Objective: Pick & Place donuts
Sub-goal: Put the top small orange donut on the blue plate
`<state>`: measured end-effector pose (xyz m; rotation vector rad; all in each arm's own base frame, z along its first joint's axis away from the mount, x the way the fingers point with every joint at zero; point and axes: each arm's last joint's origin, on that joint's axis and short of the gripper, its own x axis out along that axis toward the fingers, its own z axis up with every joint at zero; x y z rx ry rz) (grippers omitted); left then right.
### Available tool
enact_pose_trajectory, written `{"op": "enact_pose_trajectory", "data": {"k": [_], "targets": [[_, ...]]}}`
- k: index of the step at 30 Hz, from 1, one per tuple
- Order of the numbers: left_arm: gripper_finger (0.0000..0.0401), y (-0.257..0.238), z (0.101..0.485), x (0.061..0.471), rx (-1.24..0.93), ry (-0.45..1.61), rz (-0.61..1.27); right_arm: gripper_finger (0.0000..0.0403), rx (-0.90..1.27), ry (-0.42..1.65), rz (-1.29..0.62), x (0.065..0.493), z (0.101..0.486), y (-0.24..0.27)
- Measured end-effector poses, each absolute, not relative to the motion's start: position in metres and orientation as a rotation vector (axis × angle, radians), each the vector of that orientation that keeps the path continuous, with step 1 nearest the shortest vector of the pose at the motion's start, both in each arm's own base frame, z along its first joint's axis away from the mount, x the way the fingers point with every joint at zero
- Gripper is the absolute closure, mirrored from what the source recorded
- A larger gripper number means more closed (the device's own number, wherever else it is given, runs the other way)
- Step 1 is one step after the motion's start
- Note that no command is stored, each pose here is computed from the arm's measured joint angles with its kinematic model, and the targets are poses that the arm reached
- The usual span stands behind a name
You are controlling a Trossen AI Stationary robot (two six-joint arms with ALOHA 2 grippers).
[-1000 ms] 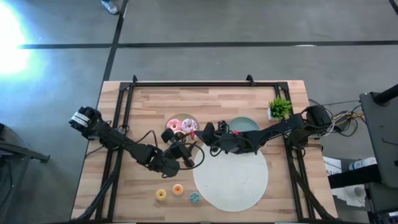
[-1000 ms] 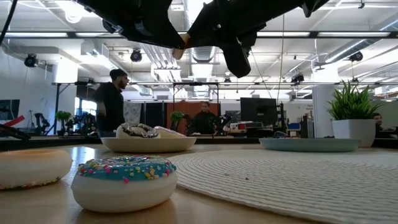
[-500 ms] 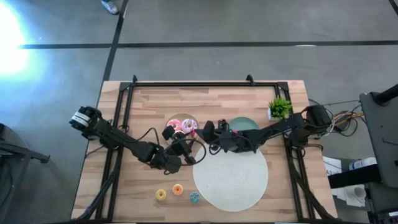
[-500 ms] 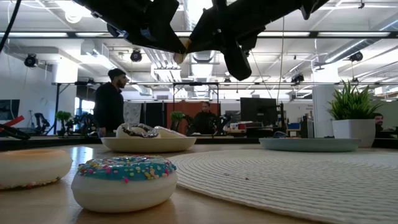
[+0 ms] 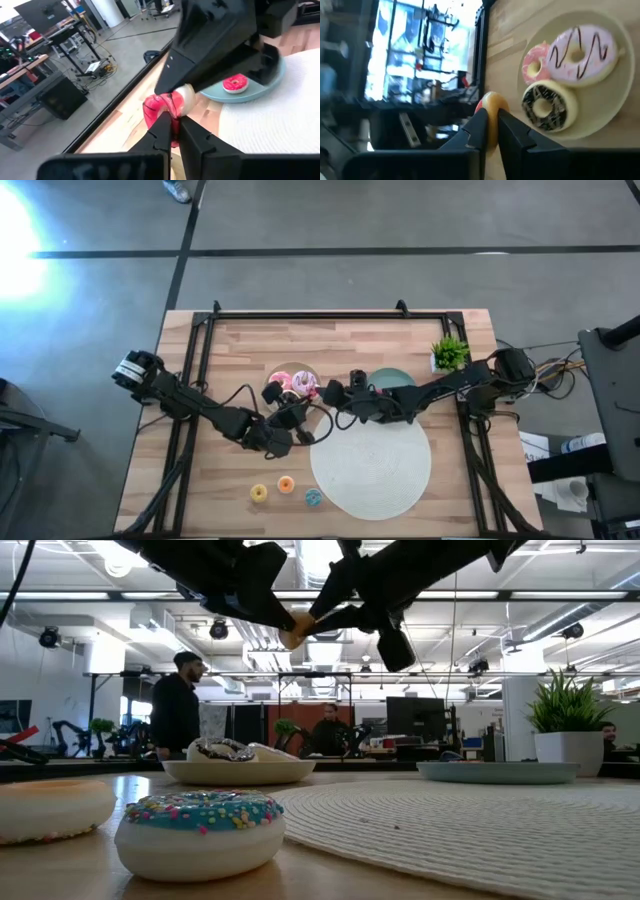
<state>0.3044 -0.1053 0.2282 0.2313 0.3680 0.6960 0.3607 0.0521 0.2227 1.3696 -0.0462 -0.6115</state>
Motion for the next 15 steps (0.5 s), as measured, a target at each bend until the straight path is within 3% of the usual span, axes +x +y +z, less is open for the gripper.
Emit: {"op": "enact_pose_trajectory", "data": {"k": [8, 15], "targets": [[0.04, -0.106, 0.225, 0.305, 0.224, 0.409, 0.616, 0.0284, 1.102, 0.033, -0.615, 0.34, 0.252, 0.045], [0.0401, -0.097, 0.223, 0.311, 0.217, 0.466, 0.498, 0.0206, 0.96, 0.248, -0.697, 0.291, 0.276, 0.037]]}}
